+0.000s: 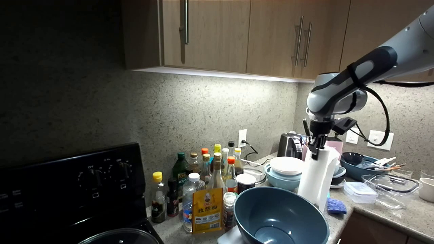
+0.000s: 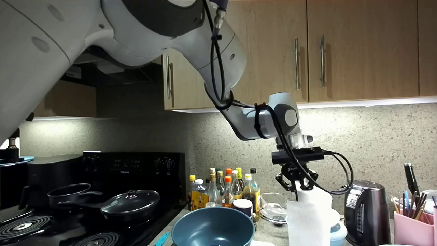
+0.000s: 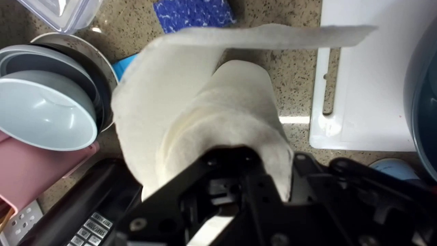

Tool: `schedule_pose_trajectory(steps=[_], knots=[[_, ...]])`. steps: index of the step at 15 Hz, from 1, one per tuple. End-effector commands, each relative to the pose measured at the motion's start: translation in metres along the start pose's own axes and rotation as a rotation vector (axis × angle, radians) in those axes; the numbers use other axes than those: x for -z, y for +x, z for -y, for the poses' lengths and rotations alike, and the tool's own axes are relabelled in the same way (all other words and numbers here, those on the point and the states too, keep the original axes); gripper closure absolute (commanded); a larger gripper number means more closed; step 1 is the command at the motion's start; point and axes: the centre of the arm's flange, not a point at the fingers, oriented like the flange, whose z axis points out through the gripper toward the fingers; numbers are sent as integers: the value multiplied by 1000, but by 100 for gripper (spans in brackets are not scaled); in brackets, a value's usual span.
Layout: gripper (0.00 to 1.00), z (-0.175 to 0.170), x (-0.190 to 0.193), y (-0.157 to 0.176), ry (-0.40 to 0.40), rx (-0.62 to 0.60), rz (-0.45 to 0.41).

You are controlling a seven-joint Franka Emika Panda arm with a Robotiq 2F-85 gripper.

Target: Place the paper towel roll and blue sponge in the blue bowl on the left

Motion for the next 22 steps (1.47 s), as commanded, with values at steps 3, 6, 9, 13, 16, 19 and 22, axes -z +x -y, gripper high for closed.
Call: schedule_pose_trajectory(steps=[3,6,9,13,16,19,22], knots=[[97,13,39,-18,-72,-9,-53],[97,23,58,-22,-95,-5,-70],[97,36,77,-26,-131,8,-85],[97,47,97,-27,-180,36,-78],[97,53,115,-28,-206,60,-81],[97,62,129,-28,-203,81,-89],[97,69,139,-26,-164,82,-106]])
